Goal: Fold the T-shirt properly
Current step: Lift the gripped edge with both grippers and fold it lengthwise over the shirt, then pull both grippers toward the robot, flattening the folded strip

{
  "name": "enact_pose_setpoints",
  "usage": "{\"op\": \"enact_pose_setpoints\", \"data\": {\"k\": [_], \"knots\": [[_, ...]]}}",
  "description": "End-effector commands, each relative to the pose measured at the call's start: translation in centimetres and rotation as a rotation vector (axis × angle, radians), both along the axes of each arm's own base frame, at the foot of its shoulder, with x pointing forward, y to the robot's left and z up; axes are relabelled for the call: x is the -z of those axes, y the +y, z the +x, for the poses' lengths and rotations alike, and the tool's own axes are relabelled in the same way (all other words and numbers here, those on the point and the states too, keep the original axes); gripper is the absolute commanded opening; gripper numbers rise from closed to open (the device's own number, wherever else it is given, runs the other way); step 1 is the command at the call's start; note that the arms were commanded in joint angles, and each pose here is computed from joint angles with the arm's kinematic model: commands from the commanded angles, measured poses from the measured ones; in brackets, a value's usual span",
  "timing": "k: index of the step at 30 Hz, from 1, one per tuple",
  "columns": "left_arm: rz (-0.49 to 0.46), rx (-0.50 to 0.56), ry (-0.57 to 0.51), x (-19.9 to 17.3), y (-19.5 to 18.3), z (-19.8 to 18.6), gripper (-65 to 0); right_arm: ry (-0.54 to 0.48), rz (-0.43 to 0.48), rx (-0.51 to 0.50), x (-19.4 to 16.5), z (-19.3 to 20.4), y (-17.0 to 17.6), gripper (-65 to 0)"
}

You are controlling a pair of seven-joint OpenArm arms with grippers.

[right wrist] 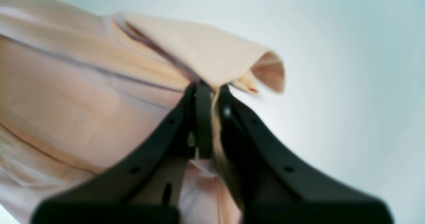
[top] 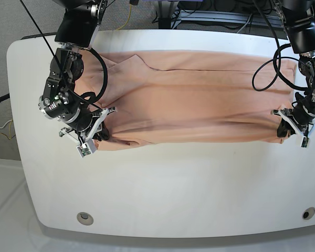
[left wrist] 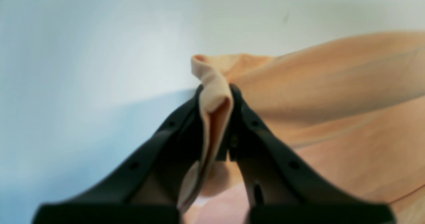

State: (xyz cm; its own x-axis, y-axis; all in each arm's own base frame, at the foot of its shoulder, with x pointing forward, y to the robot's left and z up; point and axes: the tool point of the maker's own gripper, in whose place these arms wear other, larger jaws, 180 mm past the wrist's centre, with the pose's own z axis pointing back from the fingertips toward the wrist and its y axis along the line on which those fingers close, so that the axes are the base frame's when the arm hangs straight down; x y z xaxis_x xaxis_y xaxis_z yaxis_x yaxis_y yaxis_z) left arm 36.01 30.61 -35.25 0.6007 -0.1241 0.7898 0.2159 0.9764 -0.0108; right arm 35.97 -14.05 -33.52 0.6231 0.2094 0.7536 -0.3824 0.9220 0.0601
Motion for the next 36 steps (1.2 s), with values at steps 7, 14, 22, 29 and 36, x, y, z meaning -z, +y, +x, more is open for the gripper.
{"op": "enact_pose_setpoints", "data": {"k": [7, 14, 22, 29, 36], "knots": [[0.071, -0.009, -0.025, -1.9, 2.8, -0.3, -62.4, -0.041, -0.012, -0.006, -1.1, -0.4, -0.2, -65.0], [0.077, -0.008, -0.003, -1.3, 3.0, -1.1, -62.4, -0.002, -0.017, -0.006, 0.3, -1.9, -0.3, -65.0], [0.1, -0.009, 0.024, -0.8, 3.8, -2.1, -62.4, 0.032, -0.051, -0.013, 0.7, -3.6, -0.5, -65.0], [0.102, -0.007, 0.046, -0.1, 3.9, -2.8, -62.4, 0.093, -0.098, -0.013, 1.8, -4.8, -1.8, -65.0], [0.152, 0.003, 0.08, 0.0, 4.1, -3.2, -62.4, 0.11, -0.117, -0.013, 2.2, -6.2, -2.2, -65.0]]}}
